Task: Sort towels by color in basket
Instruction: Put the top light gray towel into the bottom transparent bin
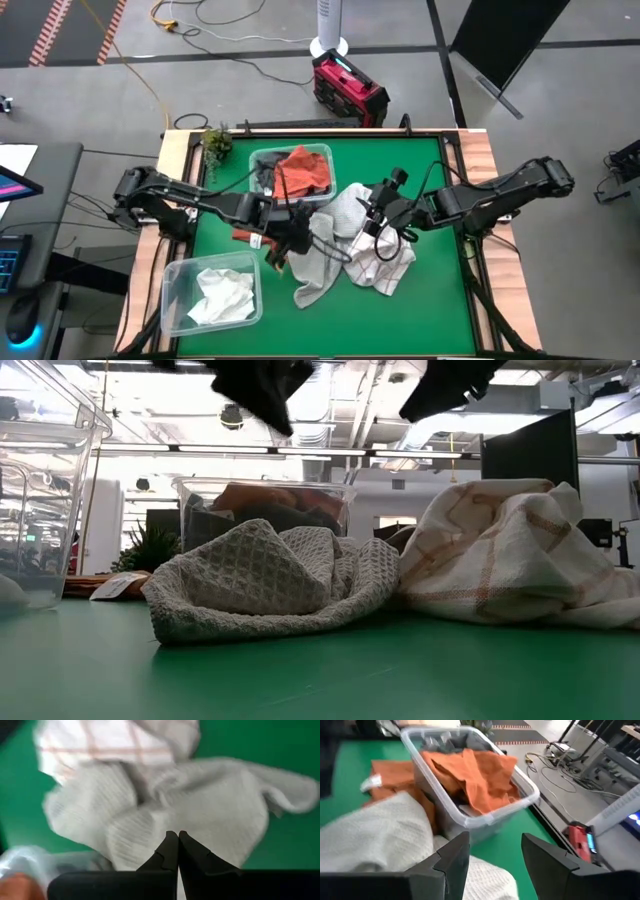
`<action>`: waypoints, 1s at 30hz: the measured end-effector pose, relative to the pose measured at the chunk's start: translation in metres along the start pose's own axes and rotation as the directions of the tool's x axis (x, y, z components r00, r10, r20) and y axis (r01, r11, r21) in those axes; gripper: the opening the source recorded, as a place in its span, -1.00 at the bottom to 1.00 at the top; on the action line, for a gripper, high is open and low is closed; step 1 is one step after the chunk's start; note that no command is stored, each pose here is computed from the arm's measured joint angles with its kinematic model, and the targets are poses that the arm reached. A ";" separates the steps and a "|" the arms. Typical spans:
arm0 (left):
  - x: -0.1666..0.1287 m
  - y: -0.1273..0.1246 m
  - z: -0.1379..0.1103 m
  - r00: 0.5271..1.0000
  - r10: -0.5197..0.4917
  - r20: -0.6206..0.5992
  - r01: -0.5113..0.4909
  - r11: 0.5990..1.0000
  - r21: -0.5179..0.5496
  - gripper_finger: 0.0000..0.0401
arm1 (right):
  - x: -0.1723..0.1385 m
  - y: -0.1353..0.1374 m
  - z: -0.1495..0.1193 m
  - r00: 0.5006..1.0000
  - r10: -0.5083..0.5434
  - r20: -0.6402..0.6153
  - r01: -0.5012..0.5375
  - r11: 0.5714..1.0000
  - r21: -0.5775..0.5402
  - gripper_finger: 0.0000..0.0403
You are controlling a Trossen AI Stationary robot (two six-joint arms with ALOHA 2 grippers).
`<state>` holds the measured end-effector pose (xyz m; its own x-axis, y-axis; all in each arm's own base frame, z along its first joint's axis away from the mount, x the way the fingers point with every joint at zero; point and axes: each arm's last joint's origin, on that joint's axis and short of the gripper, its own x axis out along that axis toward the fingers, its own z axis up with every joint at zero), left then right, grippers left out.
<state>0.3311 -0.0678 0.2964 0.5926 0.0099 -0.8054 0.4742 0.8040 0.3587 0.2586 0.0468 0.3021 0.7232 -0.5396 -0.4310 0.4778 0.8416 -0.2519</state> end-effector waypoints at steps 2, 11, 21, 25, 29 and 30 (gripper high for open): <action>0.004 -0.007 -0.001 1.000 -0.011 -0.002 0.011 1.000 0.011 -1.00 | -0.002 0.003 0.000 1.000 0.031 0.005 -0.031 0.999 0.015 0.06; -0.032 -0.018 -0.022 0.963 0.102 0.249 -0.114 0.993 0.033 -1.00 | -0.016 0.026 -0.007 0.989 0.148 -0.005 -0.147 0.986 0.084 -0.05; -0.042 -0.017 -0.042 0.895 0.219 0.388 -0.175 0.974 -0.146 -0.93 | -0.018 0.071 -0.019 0.971 0.232 -0.054 -0.229 0.971 0.065 -0.08; -0.022 -0.020 -0.041 0.924 0.188 0.332 -0.122 0.970 -0.212 -0.68 | -0.027 0.081 -0.010 0.970 0.240 -0.045 -0.238 0.971 0.035 -0.07; 0.003 -0.021 -0.040 0.956 0.150 0.252 -0.083 0.962 -0.259 -0.39 | -0.043 0.077 -0.001 0.987 0.160 -0.013 -0.160 0.987 -0.014 -0.07; 0.008 -0.021 -0.040 0.964 0.138 0.226 -0.076 0.961 -0.265 -0.33 | -0.047 0.074 0.001 0.991 0.133 -0.003 -0.133 0.991 -0.025 -0.07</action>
<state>0.2999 -0.0604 0.2635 0.7841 -0.0135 -0.6205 0.2384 0.9296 0.2811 0.2603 0.1346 0.3045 0.7789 -0.4232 -0.4629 0.3651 0.9061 -0.2139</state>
